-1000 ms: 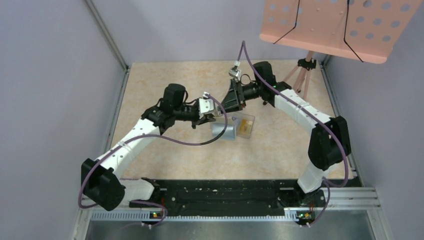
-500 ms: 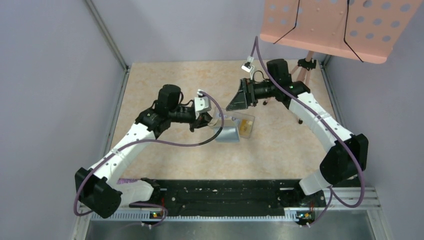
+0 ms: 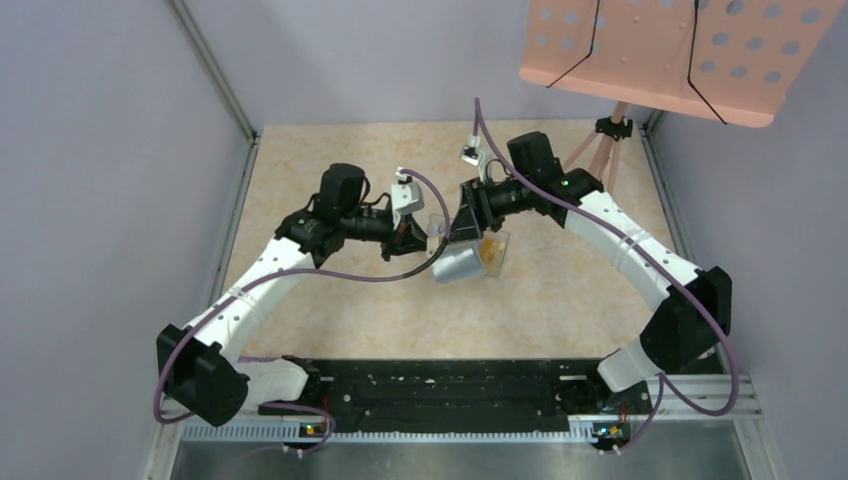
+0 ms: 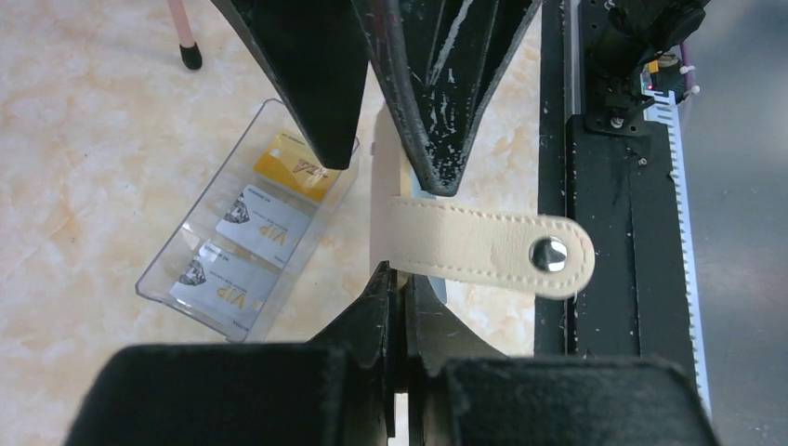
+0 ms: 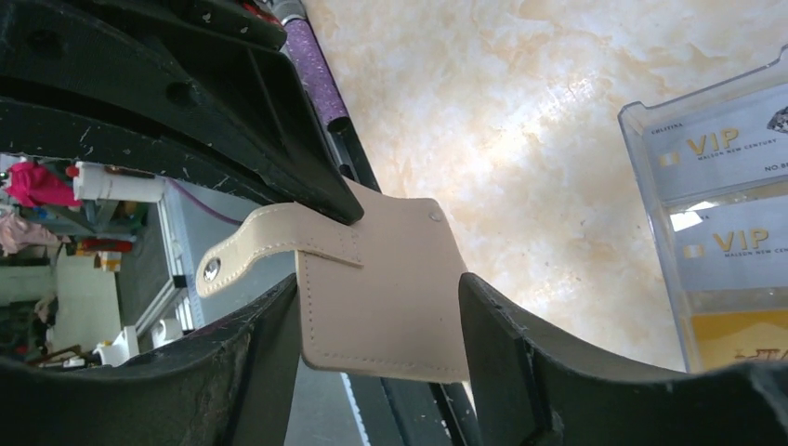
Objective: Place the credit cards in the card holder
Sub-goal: Open the card holder.
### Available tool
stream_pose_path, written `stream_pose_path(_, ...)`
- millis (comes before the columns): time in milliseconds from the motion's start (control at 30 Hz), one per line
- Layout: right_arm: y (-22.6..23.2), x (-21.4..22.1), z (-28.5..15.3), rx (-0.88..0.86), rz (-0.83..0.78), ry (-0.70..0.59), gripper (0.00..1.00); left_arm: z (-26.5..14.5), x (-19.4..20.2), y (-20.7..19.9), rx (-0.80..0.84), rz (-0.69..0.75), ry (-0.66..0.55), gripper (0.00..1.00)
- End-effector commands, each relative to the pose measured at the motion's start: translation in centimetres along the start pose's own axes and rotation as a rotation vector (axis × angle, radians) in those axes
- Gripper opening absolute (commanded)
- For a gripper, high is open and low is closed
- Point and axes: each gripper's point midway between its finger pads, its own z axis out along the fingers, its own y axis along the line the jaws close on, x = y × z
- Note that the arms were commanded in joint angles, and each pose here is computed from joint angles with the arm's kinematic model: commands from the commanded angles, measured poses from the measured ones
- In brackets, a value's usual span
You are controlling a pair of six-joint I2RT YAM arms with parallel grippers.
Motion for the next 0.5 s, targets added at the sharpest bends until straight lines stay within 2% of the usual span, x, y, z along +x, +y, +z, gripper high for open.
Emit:
stream_pose_path(0,0.0,-1.1,0.0,0.037,-0.064,-0.015,0.58,-0.6,-2.3,-0.3,0.011,0.026,-0.049,0.00)
stream_pose_path(200,0.5,-0.6,0.6,0.003,-0.081,0.013,0.39,-0.7,-2.4,-0.2,0.001,0.017,-0.053,0.00)
stream_pose_path(367,1.9,-0.7,0.5,-0.065,-0.107,0.017,0.38,-0.8,-2.5,0.1,-0.007,0.013,-0.059,0.00)
stream_pose_path(467,2.6,-0.8,0.4,-0.101,-0.121,0.016,0.41,-0.9,-2.6,0.3,-0.018,0.019,-0.058,0.00)
